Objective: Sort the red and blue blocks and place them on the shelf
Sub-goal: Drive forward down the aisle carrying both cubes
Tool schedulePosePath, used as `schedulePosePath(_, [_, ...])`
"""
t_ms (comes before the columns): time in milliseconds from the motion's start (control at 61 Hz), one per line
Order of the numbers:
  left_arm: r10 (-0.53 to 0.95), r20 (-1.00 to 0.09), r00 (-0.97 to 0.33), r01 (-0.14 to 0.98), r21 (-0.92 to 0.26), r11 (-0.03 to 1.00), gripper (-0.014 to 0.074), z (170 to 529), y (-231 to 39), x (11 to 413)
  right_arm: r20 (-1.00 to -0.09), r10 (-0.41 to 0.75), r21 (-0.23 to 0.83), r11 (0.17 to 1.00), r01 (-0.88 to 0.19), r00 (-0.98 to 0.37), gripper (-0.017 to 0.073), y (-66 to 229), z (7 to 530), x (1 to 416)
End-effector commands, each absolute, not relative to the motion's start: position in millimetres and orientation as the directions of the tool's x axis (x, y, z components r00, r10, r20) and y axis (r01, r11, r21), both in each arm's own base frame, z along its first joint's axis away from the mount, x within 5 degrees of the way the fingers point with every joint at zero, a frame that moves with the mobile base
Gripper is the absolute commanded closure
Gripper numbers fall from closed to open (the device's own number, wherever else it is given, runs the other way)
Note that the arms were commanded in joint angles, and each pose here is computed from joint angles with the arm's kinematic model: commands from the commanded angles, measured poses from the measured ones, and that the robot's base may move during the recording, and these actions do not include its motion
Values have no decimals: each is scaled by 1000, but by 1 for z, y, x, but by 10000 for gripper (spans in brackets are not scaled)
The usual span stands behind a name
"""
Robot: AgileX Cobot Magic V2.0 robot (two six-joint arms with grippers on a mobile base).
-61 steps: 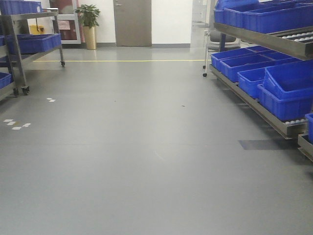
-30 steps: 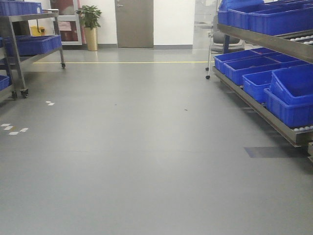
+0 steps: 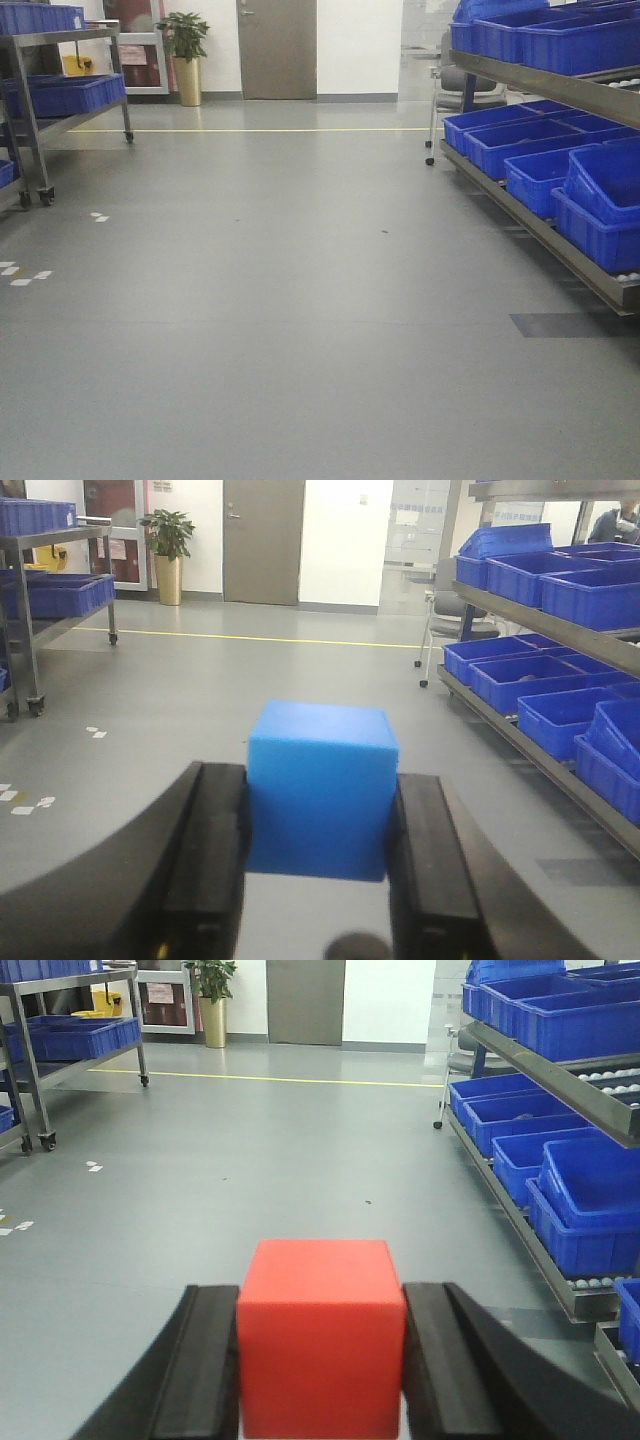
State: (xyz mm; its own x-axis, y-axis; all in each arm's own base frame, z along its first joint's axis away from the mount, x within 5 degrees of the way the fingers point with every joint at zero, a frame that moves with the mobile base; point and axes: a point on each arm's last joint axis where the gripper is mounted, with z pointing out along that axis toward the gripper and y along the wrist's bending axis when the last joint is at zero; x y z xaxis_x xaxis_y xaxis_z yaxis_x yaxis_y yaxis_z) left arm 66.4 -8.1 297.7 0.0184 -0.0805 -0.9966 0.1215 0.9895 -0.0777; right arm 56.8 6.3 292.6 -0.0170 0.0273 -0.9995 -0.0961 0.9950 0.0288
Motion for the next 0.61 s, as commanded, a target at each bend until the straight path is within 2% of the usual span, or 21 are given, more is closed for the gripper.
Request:
schedulePosePath(0, [-96, -986, 135, 135, -78, 988, 471, 315, -8, 65, -996, 35, 27, 996, -87, 82, 482, 5, 309, 56])
schedulePosePath(590, [-96, -986, 134, 135, -78, 988, 471, 315, -8, 65, -996, 35, 27, 996, -87, 82, 482, 5, 309, 56])
